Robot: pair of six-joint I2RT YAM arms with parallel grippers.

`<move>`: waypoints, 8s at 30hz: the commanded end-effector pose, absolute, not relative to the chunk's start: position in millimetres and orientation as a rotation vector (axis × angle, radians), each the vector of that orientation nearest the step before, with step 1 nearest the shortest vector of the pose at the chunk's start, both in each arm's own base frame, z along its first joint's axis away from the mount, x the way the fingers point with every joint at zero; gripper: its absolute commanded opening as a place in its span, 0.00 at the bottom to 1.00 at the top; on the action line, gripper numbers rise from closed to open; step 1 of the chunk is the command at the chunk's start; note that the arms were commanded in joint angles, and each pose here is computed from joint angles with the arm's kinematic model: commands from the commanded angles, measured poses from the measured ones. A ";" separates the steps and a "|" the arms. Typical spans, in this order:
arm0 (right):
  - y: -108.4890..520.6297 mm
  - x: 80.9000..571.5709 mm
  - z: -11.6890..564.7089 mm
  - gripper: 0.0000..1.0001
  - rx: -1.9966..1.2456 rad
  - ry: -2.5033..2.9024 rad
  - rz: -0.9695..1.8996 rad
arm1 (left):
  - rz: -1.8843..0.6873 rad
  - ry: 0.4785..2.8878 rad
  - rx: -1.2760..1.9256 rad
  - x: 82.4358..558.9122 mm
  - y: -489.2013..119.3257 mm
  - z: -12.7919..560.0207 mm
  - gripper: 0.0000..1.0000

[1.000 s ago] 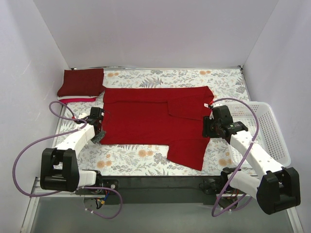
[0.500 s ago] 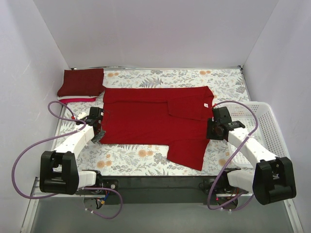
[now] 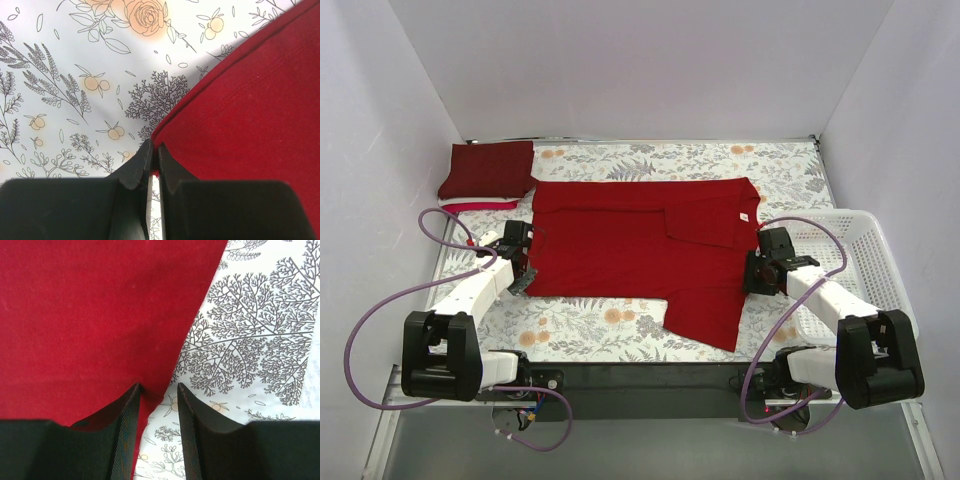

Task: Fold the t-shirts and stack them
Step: Fold the tshirt

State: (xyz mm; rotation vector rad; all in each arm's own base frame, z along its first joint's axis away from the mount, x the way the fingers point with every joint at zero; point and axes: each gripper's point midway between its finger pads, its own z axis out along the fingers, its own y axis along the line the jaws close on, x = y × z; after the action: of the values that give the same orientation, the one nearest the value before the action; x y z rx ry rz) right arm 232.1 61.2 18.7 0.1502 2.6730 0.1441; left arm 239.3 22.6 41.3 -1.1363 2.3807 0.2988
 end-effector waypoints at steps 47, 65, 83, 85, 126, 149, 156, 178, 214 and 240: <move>50.7 370.4 96.5 0.01 0.126 2.585 0.161 | 0.141 2.306 -1.131 382.4 26.0 76.0 0.00; 37.4 381.5 54.0 0.01 0.150 2.624 0.063 | 0.146 2.339 -1.094 402.2 24.8 49.7 0.00; 45.2 404.1 96.5 0.01 0.126 2.496 0.125 | 0.206 2.334 -1.154 385.9 32.2 42.5 0.00; 46.0 407.5 95.5 0.01 0.122 2.497 0.129 | 0.211 2.331 -1.154 385.8 33.0 42.6 0.00; 130.3 328.9 97.5 0.52 -0.121 2.465 0.228 | -0.072 2.202 -0.872 355.6 -5.8 139.0 0.74; 166.9 289.0 2.5 0.16 -0.270 2.651 0.111 | -0.121 2.321 -0.601 300.3 -59.0 100.0 0.76; 174.9 340.3 76.2 0.01 -0.311 2.476 0.061 | -0.114 2.331 -0.590 301.6 -59.3 98.7 0.75; 115.5 532.5 136.3 0.50 -0.072 2.312 -0.066 | -0.113 2.409 -0.589 297.1 -64.2 78.3 0.75; 46.0 369.9 14.1 0.34 0.159 2.593 0.101 | 0.218 2.665 -0.911 323.7 -11.9 -1.2 0.54; 128.7 373.2 83.9 0.35 -0.013 2.416 0.464 | -0.017 2.364 -0.656 454.3 -43.2 103.0 0.66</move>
State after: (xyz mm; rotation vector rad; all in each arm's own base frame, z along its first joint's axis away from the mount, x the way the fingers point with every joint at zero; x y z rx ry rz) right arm 357.6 115.5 68.0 -0.0281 2.4865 0.3873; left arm 424.1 -27.1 100.1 -0.7585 2.3677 -0.0074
